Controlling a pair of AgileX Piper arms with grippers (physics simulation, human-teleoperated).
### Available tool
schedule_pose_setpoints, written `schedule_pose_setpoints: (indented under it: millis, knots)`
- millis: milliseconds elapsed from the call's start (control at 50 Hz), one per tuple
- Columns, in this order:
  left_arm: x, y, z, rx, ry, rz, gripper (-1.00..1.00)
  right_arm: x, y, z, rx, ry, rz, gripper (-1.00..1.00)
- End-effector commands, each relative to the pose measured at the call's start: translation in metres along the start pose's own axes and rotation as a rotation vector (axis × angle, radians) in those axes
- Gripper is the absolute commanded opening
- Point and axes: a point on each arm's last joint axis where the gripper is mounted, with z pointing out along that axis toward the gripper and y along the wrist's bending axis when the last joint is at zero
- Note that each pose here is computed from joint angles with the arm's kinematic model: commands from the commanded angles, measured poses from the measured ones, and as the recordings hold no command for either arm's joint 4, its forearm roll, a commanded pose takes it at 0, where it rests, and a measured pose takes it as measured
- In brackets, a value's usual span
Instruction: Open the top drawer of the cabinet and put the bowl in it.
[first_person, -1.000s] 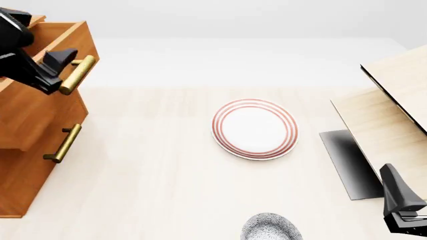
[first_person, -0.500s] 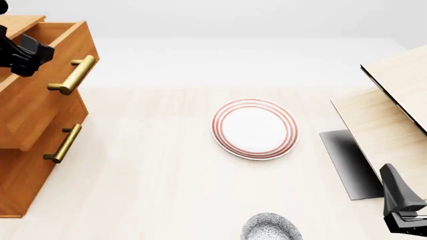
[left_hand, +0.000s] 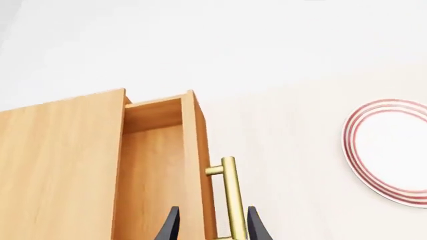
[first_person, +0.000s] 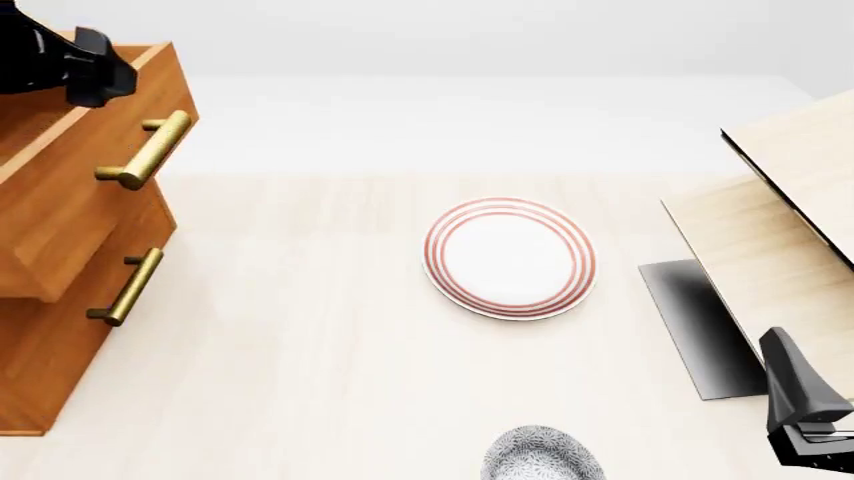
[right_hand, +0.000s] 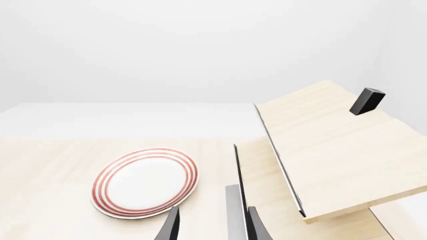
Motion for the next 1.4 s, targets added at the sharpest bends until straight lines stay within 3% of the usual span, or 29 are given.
schedule_pose_setpoints:
  millis: [20, 540, 820, 1400]
  knots:
    - [-0.006, -0.003, 0.013, 0.015, 0.027, -0.083, 1.0, 0.0, 0.0, 0.0, 0.0, 0.0, 0.0, 1.0]
    - [0.004, 0.012, 0.019, -0.032, 0.051, -0.162, 1.0, 0.0, 0.0, 0.0, 0.0, 0.0, 0.0, 1.0]
    - [0.008, 0.011, 0.026, -0.031, 0.056, -0.209, 1.0, 0.0, 0.0, 0.0, 0.0, 0.0, 0.0, 1.0]
    - [0.024, 0.007, 0.045, -0.024, 0.088, -0.21, 1.0, 0.0, 0.0, 0.0, 0.0, 0.0, 0.0, 1.0]
